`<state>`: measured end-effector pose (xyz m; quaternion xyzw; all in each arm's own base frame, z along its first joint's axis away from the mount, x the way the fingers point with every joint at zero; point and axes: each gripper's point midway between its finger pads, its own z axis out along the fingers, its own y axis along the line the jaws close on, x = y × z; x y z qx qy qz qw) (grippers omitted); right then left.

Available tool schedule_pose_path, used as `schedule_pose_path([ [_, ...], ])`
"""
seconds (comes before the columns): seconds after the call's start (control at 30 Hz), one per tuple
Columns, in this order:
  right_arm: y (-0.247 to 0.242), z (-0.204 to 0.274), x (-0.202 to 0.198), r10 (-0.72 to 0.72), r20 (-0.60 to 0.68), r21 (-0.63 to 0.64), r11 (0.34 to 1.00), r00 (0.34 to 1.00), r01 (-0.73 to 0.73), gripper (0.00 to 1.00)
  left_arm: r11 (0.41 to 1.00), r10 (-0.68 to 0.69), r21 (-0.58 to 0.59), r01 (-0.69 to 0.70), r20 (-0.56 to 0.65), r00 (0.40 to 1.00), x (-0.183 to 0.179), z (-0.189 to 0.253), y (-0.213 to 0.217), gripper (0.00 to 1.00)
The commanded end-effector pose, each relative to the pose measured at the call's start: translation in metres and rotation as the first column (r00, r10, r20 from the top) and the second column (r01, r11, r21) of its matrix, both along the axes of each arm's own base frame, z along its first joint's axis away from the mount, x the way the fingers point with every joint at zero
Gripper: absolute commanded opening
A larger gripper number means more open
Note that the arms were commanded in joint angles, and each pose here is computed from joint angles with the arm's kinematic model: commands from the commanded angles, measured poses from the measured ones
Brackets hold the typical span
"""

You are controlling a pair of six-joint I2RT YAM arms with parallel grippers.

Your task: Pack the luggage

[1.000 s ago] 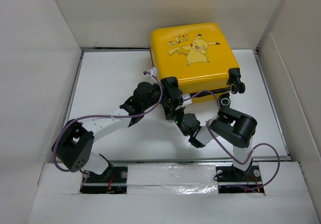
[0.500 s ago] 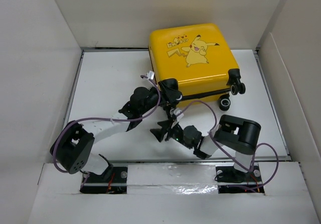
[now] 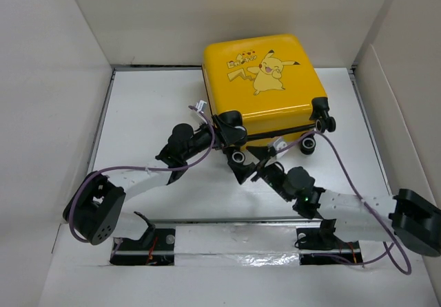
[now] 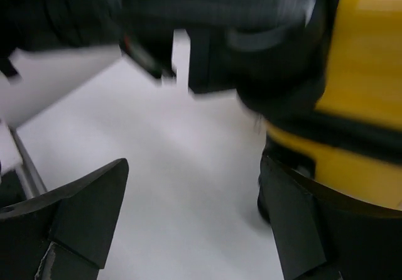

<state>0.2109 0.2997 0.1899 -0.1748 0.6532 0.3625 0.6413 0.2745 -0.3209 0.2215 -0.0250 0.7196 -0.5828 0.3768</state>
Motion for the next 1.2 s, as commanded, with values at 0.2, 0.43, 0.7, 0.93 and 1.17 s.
schedule_pose_path([
  [0.2,-0.032,0.049,0.063,-0.189,0.085,-0.128,0.972,0.978,0.199,0.96,0.985,-0.064,-0.137,0.105,0.278,0.959,-0.021,0.082,0.0,0.66],
  [0.43,-0.008,0.057,0.09,-0.156,0.12,-0.147,0.974,0.98,0.173,0.97,0.984,-0.076,-0.137,0.118,0.277,0.958,-0.021,0.079,0.001,0.66],
  [0.7,-0.004,0.074,0.111,-0.196,0.191,-0.104,0.97,0.962,0.218,0.78,0.988,-0.075,-0.11,0.11,0.28,0.957,-0.022,0.072,0.003,0.66],
  [0.93,0.003,0.069,0.114,-0.165,0.216,-0.042,0.983,0.962,0.178,0.18,0.997,-0.076,0.007,0.076,0.236,0.969,-0.02,0.042,0.007,0.67],
  [1.17,-0.009,0.07,0.108,-0.179,0.196,-0.015,0.983,0.964,0.185,0.06,0.946,0.243,0.171,-0.276,0.191,0.951,0.019,0.003,0.081,0.67],
])
